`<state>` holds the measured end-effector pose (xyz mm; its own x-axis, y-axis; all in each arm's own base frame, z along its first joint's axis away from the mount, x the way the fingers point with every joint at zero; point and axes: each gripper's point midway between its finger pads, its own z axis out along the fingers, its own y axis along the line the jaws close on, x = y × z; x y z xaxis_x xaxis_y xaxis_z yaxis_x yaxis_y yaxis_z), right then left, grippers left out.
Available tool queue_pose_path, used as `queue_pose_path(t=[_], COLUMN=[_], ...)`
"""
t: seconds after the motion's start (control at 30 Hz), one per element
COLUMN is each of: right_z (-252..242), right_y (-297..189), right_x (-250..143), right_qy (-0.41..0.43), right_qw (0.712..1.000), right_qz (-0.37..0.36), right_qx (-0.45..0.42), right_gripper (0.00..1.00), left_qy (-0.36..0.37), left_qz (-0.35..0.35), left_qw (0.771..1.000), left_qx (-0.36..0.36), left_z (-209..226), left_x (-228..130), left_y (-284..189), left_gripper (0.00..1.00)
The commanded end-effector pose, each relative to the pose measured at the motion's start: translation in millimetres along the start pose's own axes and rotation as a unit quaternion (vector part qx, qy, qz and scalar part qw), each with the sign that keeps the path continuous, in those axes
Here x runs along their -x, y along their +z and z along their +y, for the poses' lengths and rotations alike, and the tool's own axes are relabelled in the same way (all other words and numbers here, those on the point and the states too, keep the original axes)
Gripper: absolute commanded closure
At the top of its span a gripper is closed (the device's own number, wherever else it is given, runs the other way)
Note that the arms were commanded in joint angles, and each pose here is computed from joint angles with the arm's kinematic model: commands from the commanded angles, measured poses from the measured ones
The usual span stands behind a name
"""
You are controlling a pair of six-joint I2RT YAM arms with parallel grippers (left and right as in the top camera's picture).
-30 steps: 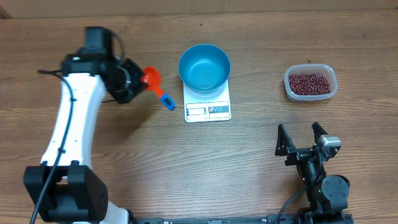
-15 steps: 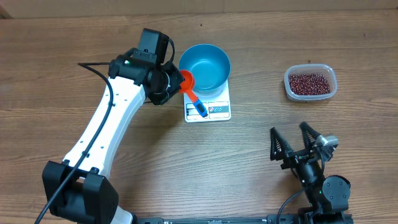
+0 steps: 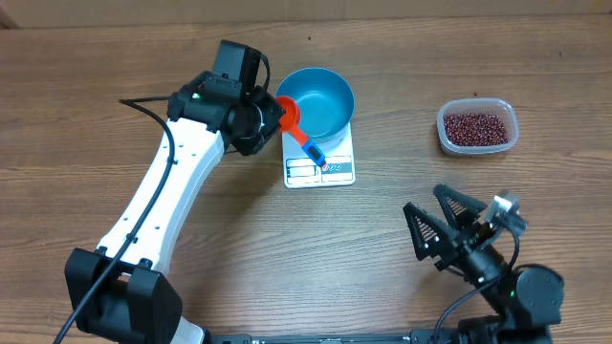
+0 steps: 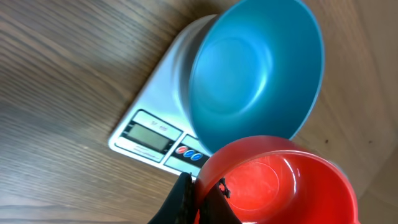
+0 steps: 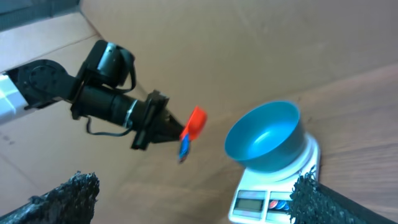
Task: Scoop item into bowl and weigh 150g on scale
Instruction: 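Lift the red scoop with the left gripper toward the scale, then grasp the scoop's blue handle with the right gripper from the left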
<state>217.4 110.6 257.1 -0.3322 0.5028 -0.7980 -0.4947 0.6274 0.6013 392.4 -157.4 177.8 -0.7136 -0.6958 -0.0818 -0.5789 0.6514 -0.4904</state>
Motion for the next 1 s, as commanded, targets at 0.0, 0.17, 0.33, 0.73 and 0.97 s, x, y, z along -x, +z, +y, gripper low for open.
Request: queue_pose_path(t=[0.0, 0.17, 0.33, 0.73, 0.97], right_z=[17, 23, 16, -11, 0], right_y=[14, 47, 86, 139, 148], right_x=[9, 18, 25, -30, -43], right_qy=[0.035, 0.075, 0.099, 0.194, 0.213], right_qw=[0.998, 0.988, 0.981, 0.957, 0.954], right_qz=[0.051, 0.129, 0.150, 0.211, 0.207], right_qx=[0.018, 0.032, 0.067, 0.052, 0.031], right_gripper=[0.00, 0.00, 0.00, 0.37, 0.48], left_qy=[-0.039, -0.068, -0.114, -0.127, -0.116], left_qz=[-0.015, -0.024, -0.020, 0.034, 0.059], left_qw=[0.999, 0.996, 0.992, 0.991, 0.991], left_qx=[-0.030, -0.049, -0.055, -0.012, -0.009], left_z=[-19, -32, -36, -18, -21], left_x=[-6, -11, -13, -43, -61], left_y=[-15, -15, -14, -12, -12], left_gripper=[0.95, 0.96, 0.96, 0.96, 0.96])
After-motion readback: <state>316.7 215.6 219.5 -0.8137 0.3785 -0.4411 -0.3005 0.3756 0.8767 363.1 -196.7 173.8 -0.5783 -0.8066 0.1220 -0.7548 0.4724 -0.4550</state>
